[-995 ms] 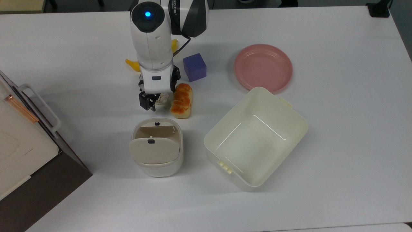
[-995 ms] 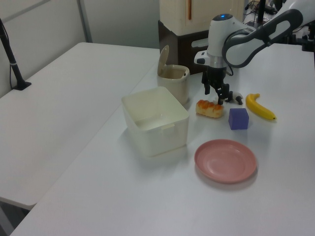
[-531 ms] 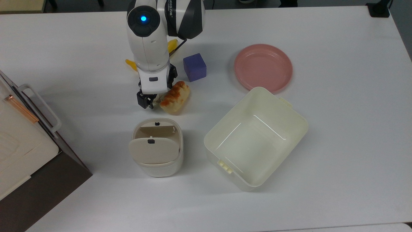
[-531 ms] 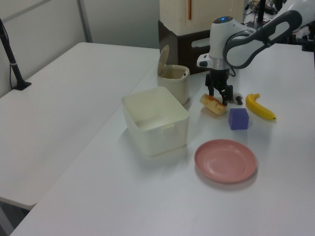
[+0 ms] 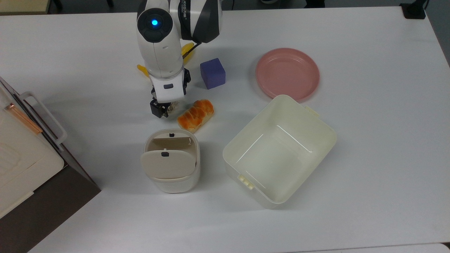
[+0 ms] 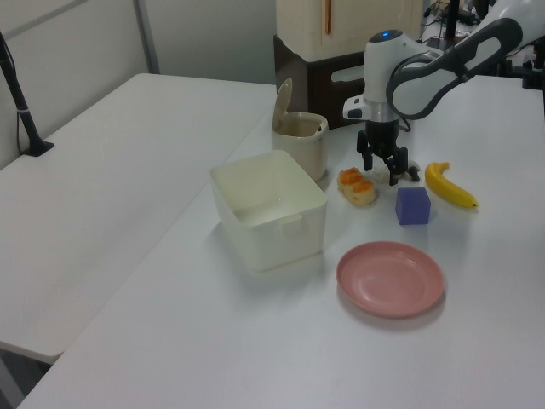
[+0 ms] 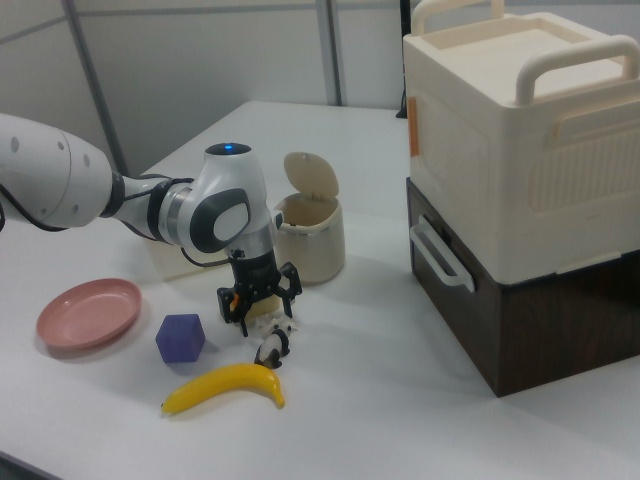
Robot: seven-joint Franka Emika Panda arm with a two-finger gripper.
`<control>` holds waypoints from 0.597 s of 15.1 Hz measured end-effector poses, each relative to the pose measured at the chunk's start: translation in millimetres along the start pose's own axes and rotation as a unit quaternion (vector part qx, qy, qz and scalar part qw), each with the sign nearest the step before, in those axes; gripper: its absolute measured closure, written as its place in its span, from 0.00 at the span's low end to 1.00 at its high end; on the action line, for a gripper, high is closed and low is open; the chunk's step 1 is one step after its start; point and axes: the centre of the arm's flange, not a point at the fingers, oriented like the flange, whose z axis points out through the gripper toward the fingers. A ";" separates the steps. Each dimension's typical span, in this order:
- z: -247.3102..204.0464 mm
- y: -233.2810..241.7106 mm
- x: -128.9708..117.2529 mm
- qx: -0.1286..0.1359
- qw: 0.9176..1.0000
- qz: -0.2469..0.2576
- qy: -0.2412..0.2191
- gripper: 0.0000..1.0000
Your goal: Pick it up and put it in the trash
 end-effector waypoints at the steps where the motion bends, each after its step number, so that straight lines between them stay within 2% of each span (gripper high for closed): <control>1: 0.7 0.1 -0.3 0.000 1.000 -0.002 0.000 0.10; 2: 2.0 0.1 -0.4 0.001 1.000 -0.005 -0.002 0.10; 3: 3.7 0.2 -0.8 0.000 1.000 -0.010 -0.006 0.17; 7: 2.5 3.2 -3.0 -0.004 1.000 -0.026 -0.011 0.61; 9: 0.7 4.8 -5.4 -0.006 0.999 -0.029 -0.010 0.66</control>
